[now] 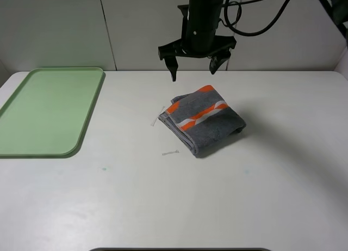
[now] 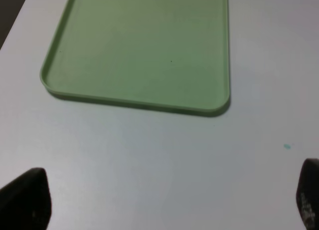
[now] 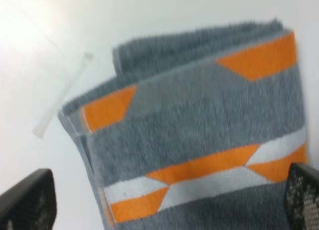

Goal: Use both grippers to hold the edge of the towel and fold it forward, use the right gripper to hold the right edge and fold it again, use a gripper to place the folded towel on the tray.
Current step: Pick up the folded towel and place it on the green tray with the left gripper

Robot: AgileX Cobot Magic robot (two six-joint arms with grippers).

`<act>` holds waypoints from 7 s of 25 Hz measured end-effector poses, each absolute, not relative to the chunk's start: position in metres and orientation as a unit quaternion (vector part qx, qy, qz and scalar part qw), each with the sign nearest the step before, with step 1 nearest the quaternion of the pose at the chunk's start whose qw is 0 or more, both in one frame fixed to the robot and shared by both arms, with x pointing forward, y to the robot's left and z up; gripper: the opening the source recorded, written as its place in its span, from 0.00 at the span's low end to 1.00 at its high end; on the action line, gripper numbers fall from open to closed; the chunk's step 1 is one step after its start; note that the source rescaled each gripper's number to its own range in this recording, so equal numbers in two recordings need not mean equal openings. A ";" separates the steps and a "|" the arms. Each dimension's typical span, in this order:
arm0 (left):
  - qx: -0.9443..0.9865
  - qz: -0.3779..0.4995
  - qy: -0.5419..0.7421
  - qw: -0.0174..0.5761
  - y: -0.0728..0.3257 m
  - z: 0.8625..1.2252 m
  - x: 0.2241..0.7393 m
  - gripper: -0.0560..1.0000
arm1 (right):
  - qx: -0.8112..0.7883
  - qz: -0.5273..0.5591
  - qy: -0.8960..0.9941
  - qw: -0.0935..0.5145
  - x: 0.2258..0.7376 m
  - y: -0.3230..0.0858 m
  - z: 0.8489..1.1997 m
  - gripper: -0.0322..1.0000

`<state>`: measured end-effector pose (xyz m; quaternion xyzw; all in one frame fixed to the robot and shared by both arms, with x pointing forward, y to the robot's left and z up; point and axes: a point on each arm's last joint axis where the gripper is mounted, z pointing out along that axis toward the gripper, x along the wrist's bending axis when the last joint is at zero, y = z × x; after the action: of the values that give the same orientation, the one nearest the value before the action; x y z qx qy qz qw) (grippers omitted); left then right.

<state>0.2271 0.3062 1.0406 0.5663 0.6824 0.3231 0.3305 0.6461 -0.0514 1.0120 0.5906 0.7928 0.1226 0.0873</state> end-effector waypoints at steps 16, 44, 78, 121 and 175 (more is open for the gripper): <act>0.566 0.323 0.682 0.331 0.306 1.041 0.227 1.00 | 0.551 0.145 0.817 0.083 0.639 -0.052 1.041 1.00; 0.566 0.323 0.682 0.331 0.306 1.041 0.227 1.00 | 0.498 0.127 0.855 0.067 0.521 -0.122 1.095 1.00; 0.566 0.323 0.682 0.331 0.306 1.041 0.227 1.00 | 0.567 0.281 0.770 0.087 0.301 -0.259 1.089 1.00; 0.566 0.323 0.682 0.331 0.306 1.041 0.227 1.00 | 0.602 0.394 0.590 0.366 0.235 -0.289 1.054 1.00; 0.598 0.254 0.701 0.294 0.301 1.074 0.259 1.00 | 0.601 0.406 0.589 0.356 0.235 -0.287 1.054 1.00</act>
<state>0.2591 0.3012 1.0736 0.5977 0.7015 0.2537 0.2939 0.2354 -0.2871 1.0544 0.6014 0.5888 0.4058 0.3562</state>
